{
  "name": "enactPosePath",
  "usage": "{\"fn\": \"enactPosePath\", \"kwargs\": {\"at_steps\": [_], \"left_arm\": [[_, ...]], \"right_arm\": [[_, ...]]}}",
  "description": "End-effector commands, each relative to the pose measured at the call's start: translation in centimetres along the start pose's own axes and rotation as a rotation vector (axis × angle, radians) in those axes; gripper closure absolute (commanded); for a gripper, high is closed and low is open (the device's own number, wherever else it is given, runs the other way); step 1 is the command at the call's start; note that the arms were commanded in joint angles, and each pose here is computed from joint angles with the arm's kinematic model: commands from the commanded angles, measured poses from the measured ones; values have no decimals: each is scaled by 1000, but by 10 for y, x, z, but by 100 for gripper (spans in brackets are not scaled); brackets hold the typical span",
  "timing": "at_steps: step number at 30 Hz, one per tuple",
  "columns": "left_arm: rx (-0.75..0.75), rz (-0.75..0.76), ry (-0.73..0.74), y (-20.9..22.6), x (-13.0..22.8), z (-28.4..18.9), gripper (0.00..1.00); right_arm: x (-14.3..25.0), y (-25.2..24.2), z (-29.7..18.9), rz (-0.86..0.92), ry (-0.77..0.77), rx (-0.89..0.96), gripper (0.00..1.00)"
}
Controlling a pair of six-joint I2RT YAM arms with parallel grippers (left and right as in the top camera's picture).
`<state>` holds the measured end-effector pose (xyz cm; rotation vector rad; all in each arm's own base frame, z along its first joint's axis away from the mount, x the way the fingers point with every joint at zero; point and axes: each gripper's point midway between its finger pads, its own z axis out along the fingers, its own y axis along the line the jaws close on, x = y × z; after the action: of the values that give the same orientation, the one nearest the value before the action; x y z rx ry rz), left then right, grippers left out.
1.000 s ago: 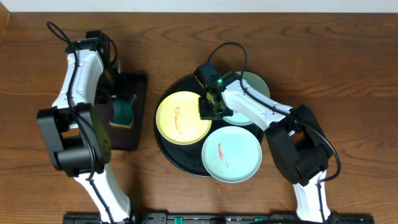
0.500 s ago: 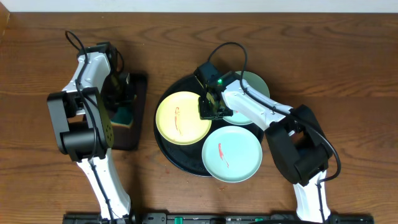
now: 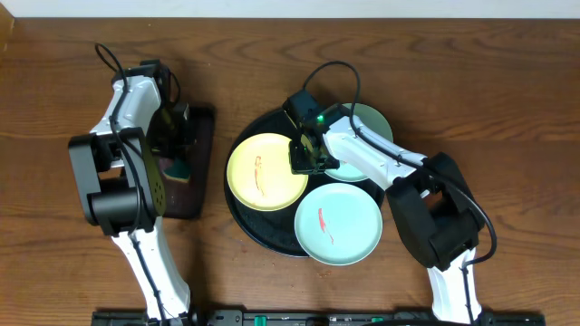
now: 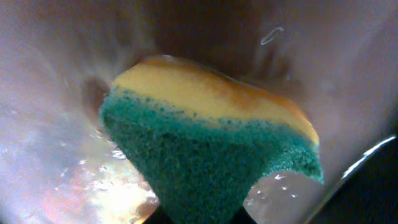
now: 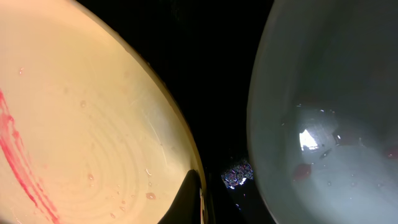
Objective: Clean dirty plates on tray and stack at the side
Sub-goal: 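Grasp the green-and-yellow sponge with the left gripper and lift it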
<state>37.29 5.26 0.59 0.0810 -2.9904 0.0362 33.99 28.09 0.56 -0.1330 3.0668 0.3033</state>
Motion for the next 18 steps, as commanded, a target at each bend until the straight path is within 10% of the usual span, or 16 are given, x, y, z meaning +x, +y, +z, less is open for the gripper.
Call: {"fn": "enactPosePath", "kwargs": {"at_steps": [1, 18], "left_arm": [[3, -23, -128, -1, -8, -48, 93], [-20, -148, -335, 1, 9, -132, 93]], "right_arm": [[8, 5, 12, -12, 27, -2, 99], [9, 6, 12, -12, 28, -6, 99]]}}
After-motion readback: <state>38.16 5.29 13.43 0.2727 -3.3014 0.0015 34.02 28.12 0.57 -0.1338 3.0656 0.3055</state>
